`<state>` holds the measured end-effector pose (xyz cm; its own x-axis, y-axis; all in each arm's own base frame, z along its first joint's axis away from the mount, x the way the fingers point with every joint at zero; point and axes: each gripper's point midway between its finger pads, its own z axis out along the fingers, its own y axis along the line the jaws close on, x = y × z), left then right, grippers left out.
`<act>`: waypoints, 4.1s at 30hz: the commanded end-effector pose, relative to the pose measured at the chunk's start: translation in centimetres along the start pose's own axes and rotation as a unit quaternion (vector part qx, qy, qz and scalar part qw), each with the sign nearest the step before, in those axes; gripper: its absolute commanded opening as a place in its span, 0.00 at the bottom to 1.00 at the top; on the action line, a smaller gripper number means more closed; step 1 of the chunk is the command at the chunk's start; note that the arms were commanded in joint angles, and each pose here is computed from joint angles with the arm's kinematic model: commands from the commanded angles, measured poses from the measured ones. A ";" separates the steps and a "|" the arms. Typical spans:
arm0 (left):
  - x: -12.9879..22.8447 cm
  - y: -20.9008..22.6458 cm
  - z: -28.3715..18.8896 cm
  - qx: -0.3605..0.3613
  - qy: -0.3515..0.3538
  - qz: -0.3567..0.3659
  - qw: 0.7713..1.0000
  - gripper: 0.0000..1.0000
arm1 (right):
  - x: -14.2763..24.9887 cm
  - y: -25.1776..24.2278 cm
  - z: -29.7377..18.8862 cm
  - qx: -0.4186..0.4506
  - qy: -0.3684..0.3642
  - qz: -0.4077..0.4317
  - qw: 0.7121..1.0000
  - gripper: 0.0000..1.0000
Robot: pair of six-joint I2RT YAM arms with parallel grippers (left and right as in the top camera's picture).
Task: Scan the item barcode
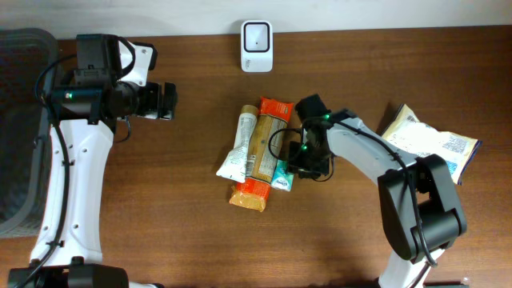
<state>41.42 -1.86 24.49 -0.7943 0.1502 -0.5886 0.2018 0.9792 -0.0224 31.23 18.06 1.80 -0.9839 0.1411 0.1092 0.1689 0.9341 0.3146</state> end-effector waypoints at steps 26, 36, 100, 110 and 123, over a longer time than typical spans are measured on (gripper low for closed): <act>-0.5 0.2 -0.6 -0.002 -0.011 0.006 1.000 0.99 | -2.5 -11.5 -11.9 0.489 -0.080 -0.091 0.864 0.04; -0.5 0.2 -0.6 -0.002 -0.011 0.006 1.000 0.99 | -1.3 -7.3 -3.8 0.423 -0.001 -0.204 0.883 0.05; -0.5 0.2 -0.6 -0.002 -0.011 0.006 1.000 0.99 | 2.5 -7.0 -2.1 -0.061 0.094 -0.225 0.968 0.24; -0.5 0.2 -0.6 -0.002 -0.011 0.006 1.000 0.99 | 1.7 -6.1 -2.1 -0.079 0.073 -0.207 0.972 0.04; -0.5 0.2 -0.6 -0.002 -0.011 0.006 1.000 0.99 | -2.7 -7.7 -12.0 0.371 -0.107 -0.143 0.911 0.04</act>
<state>41.43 -1.85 24.49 -0.7941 0.1503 -0.5889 0.2016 0.9792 -0.0220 32.31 8.09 10.54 -0.9857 -0.1614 -0.0484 -0.1506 0.9725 -0.1776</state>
